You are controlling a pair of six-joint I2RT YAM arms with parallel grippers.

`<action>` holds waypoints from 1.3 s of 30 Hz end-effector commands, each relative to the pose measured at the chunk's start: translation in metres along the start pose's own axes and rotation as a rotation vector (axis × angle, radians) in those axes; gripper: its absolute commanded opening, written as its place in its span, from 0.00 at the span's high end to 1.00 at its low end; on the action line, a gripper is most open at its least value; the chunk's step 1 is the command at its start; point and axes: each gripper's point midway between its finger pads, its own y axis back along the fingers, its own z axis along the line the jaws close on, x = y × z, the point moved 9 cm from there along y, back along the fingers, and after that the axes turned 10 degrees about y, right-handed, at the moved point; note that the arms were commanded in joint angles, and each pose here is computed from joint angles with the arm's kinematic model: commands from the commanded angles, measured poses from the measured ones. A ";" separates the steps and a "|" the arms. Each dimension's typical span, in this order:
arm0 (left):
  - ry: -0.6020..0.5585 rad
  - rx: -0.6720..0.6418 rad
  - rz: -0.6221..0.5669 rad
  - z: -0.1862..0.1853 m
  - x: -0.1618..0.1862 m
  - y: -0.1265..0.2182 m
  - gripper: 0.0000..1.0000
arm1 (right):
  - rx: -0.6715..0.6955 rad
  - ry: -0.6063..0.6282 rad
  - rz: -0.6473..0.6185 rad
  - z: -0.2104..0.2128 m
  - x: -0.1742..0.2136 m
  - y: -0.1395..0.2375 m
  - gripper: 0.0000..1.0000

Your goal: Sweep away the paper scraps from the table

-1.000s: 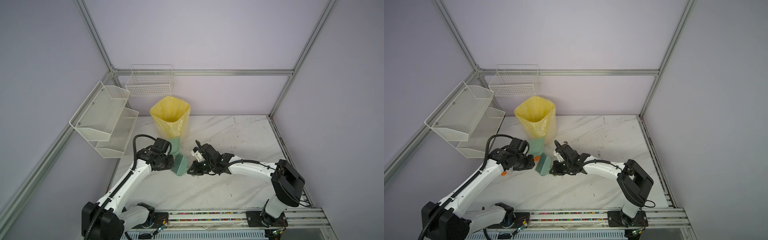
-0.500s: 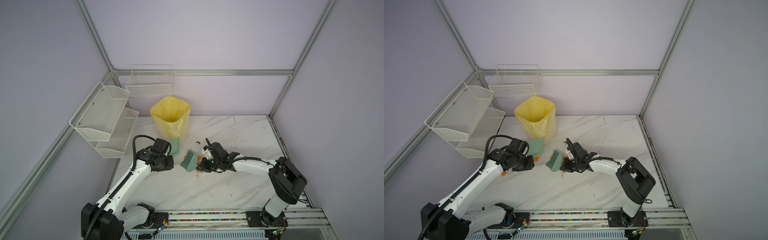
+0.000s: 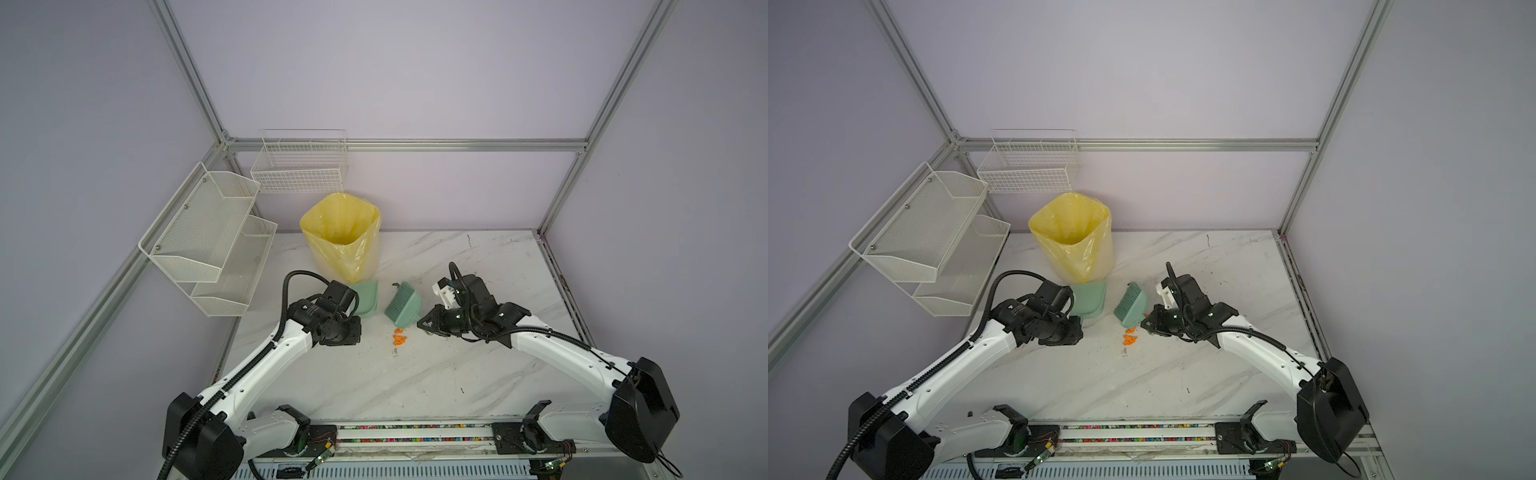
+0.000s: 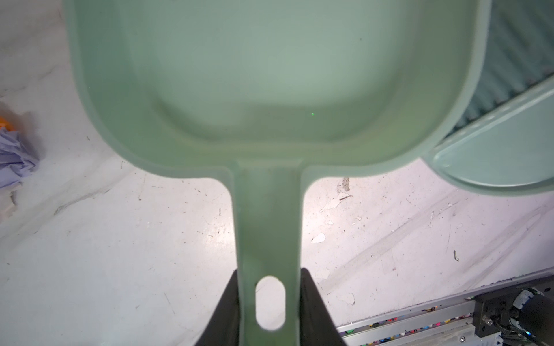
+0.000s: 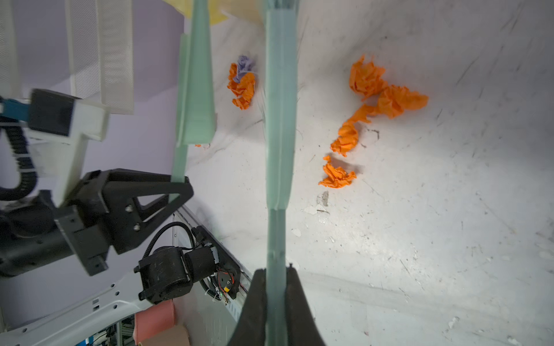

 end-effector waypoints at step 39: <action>-0.152 -0.071 0.253 -0.054 0.135 -0.033 1.00 | 0.753 0.501 -0.049 -0.036 -0.095 -0.012 1.00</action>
